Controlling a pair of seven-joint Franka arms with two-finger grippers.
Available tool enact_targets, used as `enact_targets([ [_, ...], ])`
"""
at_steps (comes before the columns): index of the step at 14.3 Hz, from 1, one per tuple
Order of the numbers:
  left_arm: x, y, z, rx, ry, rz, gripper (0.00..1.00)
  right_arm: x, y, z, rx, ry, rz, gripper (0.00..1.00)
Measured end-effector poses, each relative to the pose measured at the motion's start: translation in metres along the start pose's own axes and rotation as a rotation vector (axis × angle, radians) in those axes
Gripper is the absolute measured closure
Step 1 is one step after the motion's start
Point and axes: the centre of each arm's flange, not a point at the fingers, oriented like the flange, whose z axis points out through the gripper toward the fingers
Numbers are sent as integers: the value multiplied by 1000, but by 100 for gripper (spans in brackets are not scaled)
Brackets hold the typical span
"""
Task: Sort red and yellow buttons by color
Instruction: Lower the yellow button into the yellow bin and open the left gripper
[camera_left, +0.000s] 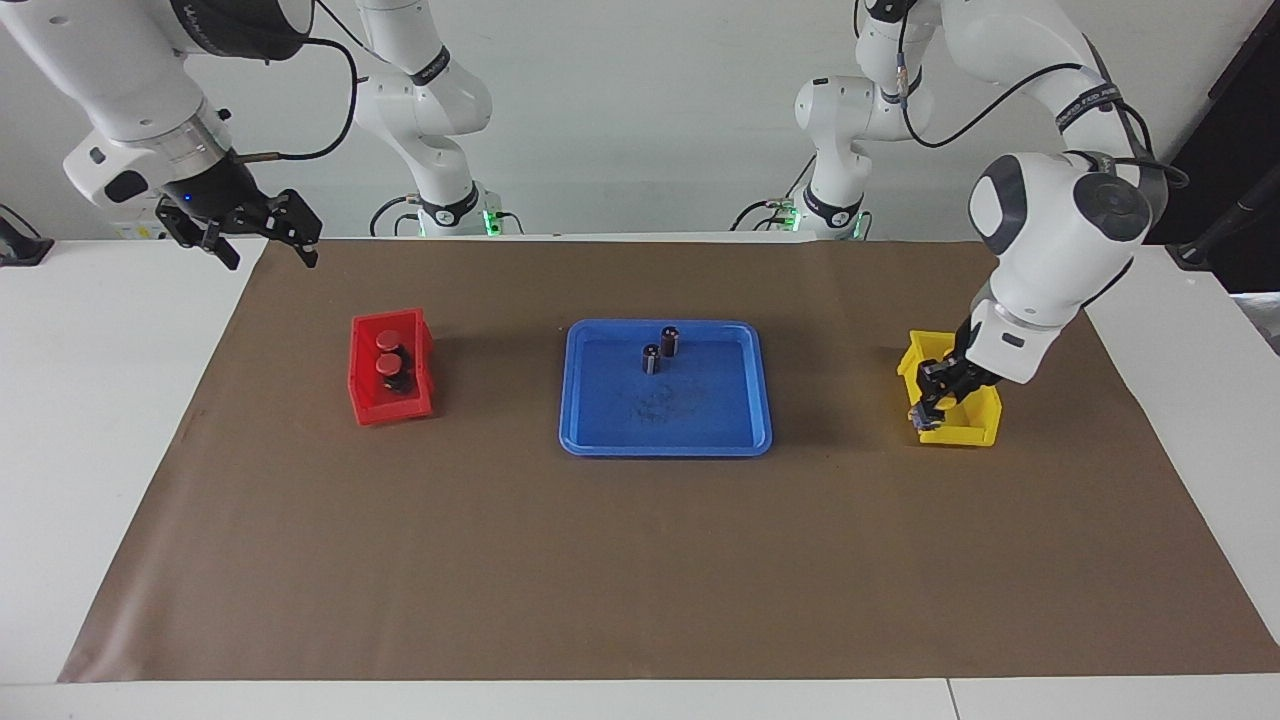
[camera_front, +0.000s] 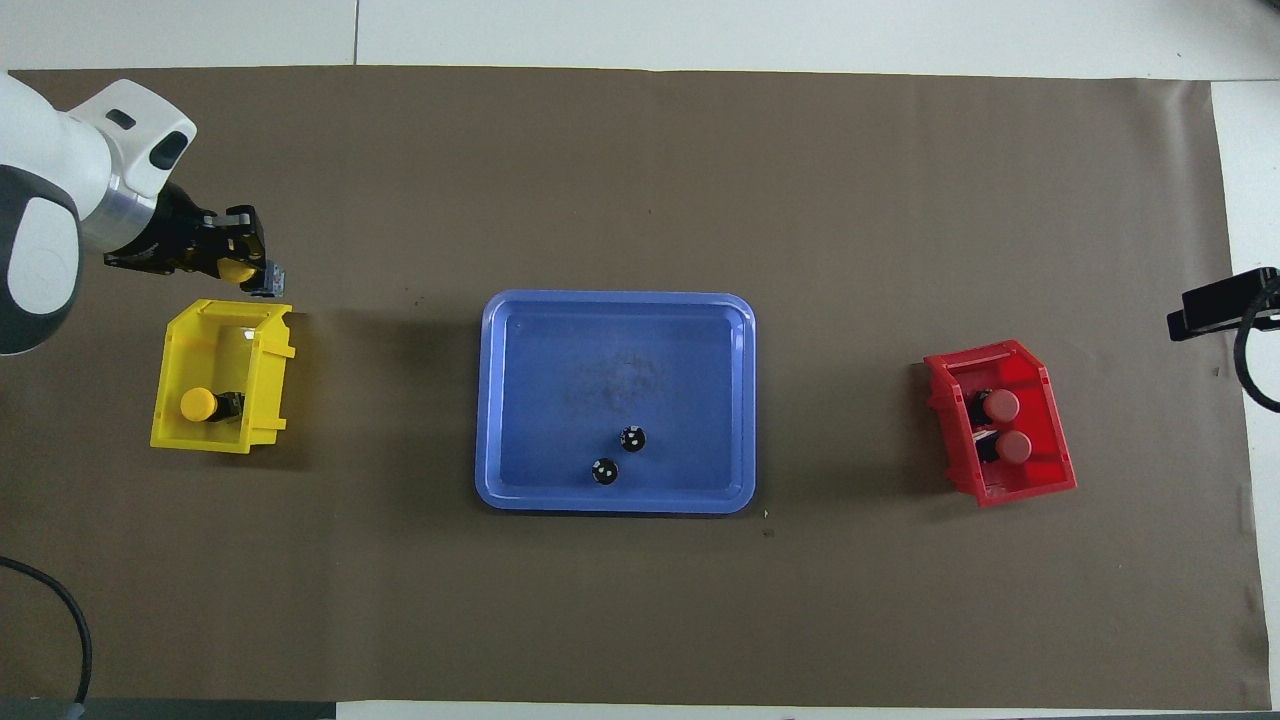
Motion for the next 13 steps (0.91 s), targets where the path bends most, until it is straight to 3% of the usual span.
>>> enact_targets([
  [5, -6, -63, 24, -1, -27, 27, 59, -1, 2, 0, -27, -3, 0, 0],
  [13, -33, -69, 65, -3, -29, 23, 59, -2, 4, -2, -46, 0, 1, 0],
])
